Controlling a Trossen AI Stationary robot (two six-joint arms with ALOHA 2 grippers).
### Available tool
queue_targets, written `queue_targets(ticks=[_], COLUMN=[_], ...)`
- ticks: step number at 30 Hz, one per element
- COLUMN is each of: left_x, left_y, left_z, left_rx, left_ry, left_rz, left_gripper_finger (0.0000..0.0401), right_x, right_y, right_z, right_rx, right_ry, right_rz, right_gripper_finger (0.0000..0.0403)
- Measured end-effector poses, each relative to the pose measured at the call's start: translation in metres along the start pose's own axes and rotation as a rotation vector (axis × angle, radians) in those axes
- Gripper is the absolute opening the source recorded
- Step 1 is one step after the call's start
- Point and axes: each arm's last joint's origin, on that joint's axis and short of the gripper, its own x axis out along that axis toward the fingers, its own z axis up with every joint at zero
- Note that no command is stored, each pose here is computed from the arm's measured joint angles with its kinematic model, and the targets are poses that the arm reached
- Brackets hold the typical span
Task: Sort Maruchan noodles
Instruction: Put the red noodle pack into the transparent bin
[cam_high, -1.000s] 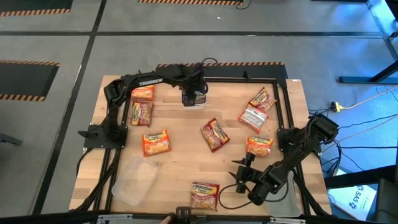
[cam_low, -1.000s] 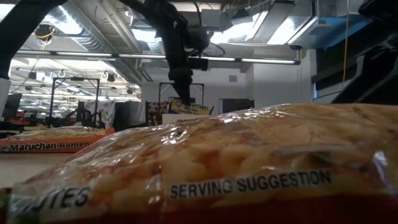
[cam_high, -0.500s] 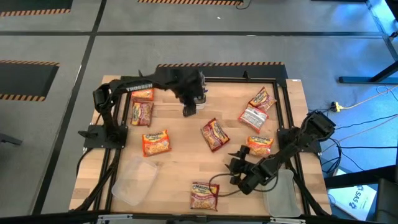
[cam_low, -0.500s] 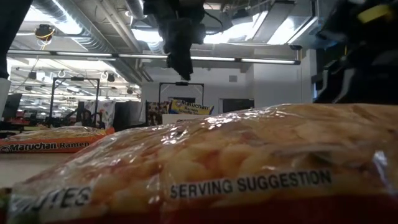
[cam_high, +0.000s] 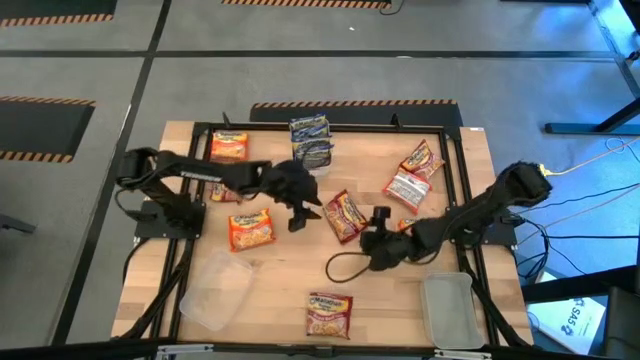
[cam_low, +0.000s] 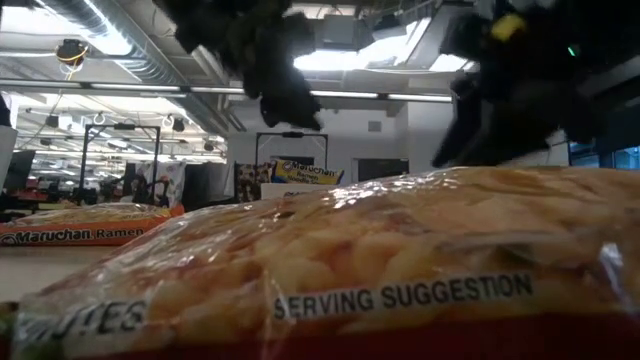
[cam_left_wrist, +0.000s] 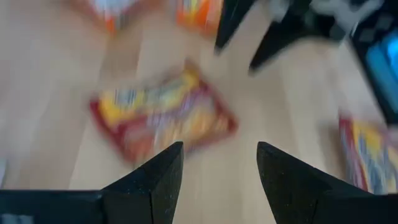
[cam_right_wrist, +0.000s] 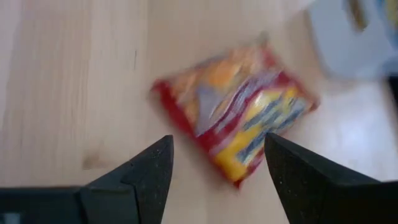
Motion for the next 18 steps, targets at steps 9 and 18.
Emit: queue_targets(ticks=[9, 18], left_x=[0.020, 0.051], left_y=[-0.032, -0.028], left_z=[-0.011, -0.034], left_rx=[0.022, -0.045], left_ry=[-0.159, -0.082], left_rz=[0.029, 0.229], left_gripper_finger=[0.0197, 0.0195], right_x=[0.009, 0.029], right_y=[-0.023, -0.043], right_z=[-0.010, -0.026], right_rx=[0.063, 0.354], right_ry=[-0.189, -0.309], right_rz=[0.152, 0.146], right_gripper_finger=[0.0239, 0.0239])
